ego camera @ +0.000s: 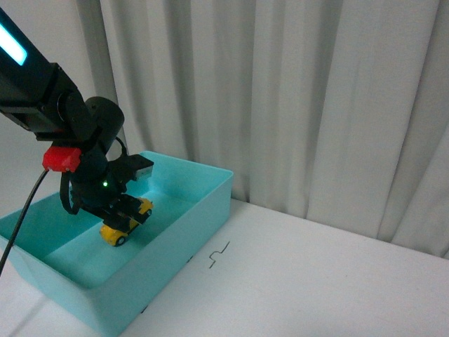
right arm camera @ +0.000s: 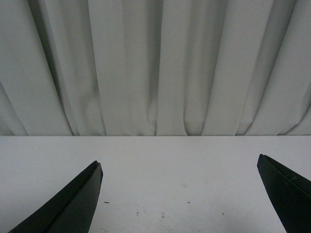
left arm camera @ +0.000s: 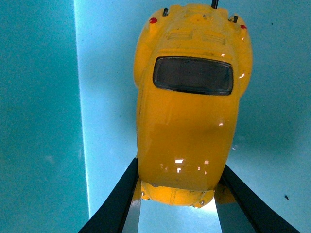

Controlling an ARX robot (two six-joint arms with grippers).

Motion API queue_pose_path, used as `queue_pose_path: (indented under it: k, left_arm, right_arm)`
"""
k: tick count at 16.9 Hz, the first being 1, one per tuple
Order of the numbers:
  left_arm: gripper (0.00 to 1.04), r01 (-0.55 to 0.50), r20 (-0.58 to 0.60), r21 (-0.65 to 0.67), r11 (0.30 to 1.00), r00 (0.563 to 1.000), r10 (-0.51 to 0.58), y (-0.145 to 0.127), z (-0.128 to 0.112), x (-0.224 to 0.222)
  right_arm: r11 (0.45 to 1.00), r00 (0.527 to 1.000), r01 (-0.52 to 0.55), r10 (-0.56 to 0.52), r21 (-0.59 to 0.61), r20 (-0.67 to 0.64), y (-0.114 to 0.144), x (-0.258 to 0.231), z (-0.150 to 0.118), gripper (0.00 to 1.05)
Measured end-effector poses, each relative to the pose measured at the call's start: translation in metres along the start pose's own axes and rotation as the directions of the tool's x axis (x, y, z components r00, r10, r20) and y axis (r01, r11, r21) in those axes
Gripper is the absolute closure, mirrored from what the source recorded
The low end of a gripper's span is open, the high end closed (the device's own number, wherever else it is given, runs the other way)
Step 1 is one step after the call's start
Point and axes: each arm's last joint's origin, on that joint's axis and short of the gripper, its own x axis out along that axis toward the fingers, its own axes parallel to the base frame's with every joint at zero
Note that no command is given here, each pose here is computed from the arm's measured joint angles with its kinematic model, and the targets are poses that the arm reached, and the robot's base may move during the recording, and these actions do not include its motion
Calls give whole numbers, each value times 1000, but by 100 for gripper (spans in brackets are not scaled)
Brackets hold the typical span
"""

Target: Wind up and store yellow beetle toy

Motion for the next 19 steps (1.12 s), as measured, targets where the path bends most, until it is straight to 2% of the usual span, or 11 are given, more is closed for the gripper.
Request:
queue_pose_path:
  k: [2,3,8,9,11,14,16,19]
  left_arm:
    - [69,8,1,7,1000,1000,-8,-5,1,3]
    - [63,13,4,6,1000,1000,-13,-6,2,3]
    - [12,60,6,9,998,998,-60,-9,1,3]
    - [5,83,26,4,997,996,-84,-8,2,2]
    - [7,99,125,-8,995,987,-97,0,6,-16]
    - [7,89,309,-28,996,948,-76,16,5,-63]
    - [7,90,399,-32,995,914,-70,21,-4,-94]
    - [7,95,530,-24,995,845,-68,19,-37,-157]
  right_arm:
    - [1000,1000,0,0,0,0,0,0,0,7]
    - [1000,1000,0,0,0,0,0,0,0,7]
    - [1000,1000,0,0,0,0,0,0,0,7]
    - [1000,1000,0,0,0,0,0,0,0,7]
    - [1000,1000,0,0,0,0,0,0,0,7]
    - [1000,1000,0,0,0,0,0,0,0,7]
    - [1000,1000,0,0,0,0,0,0,0,7]
    - [1000,1000,0,0,0,0,0,0,0,7]
